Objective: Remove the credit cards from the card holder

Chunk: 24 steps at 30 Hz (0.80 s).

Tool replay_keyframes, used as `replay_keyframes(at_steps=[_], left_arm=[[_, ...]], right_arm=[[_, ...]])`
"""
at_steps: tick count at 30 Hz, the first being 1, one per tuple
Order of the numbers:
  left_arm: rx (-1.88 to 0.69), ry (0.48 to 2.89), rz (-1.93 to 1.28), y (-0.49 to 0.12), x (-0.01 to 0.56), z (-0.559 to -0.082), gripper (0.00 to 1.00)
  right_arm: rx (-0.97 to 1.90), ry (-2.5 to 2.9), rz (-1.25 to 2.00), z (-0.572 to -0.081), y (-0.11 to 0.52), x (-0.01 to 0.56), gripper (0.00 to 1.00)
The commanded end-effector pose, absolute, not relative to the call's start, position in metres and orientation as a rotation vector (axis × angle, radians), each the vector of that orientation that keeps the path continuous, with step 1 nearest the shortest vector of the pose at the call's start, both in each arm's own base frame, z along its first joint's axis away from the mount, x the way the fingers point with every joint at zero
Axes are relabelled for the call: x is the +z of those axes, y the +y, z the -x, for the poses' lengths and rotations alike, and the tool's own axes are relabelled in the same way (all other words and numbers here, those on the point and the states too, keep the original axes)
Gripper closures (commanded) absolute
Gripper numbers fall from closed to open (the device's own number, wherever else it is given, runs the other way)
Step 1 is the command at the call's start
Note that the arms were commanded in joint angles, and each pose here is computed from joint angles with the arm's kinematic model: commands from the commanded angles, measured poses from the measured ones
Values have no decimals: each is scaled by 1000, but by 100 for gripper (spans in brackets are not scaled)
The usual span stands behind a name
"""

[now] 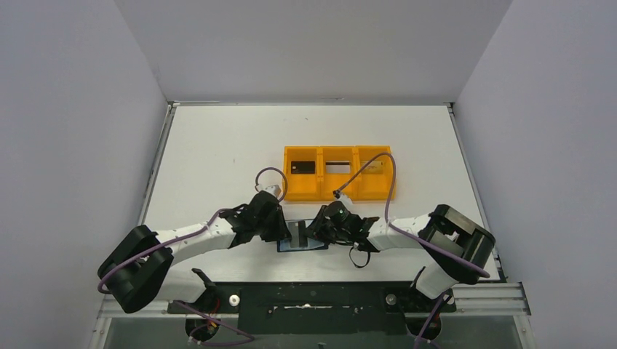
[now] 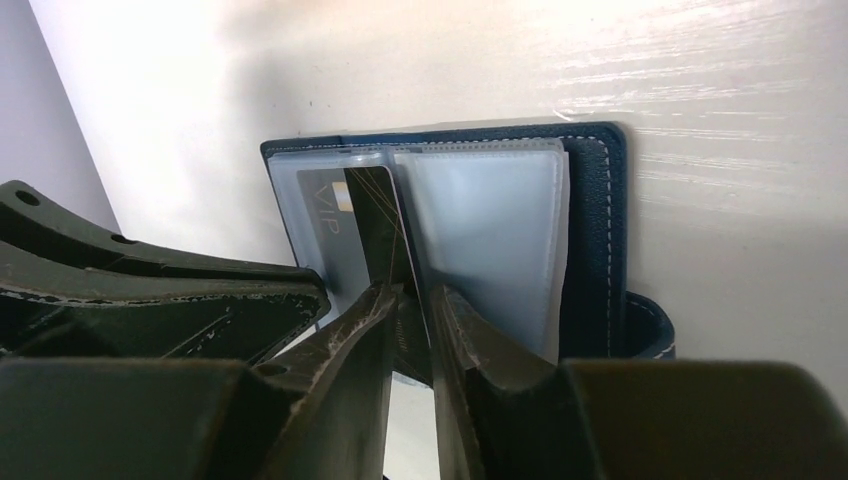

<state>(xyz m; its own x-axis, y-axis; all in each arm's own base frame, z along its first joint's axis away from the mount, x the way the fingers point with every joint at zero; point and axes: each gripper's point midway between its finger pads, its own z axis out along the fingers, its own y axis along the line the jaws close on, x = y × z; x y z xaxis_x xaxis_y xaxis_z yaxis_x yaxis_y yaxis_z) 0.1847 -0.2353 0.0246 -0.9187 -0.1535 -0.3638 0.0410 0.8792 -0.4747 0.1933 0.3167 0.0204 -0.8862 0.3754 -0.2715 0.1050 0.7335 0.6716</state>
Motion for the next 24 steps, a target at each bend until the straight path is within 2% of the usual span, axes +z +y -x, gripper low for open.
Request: replay_keyframes(at_steps=[1,8,16,24], left_arm=[[-528,2743,58,-209,-1,-166,88],[-531,2750,50,-210,-2,-166,90],[-529,2745,52,-209,-1,-166,91],[-529,2731,48,-211,5,-170,92]], right_arm=[[957,2521,-387,-197,313,22,76],[991,2546,-355,-194,322,17,77],[967,2529,-367,-195,316,22,95],[924,2509,-414,-195,303,25,99]])
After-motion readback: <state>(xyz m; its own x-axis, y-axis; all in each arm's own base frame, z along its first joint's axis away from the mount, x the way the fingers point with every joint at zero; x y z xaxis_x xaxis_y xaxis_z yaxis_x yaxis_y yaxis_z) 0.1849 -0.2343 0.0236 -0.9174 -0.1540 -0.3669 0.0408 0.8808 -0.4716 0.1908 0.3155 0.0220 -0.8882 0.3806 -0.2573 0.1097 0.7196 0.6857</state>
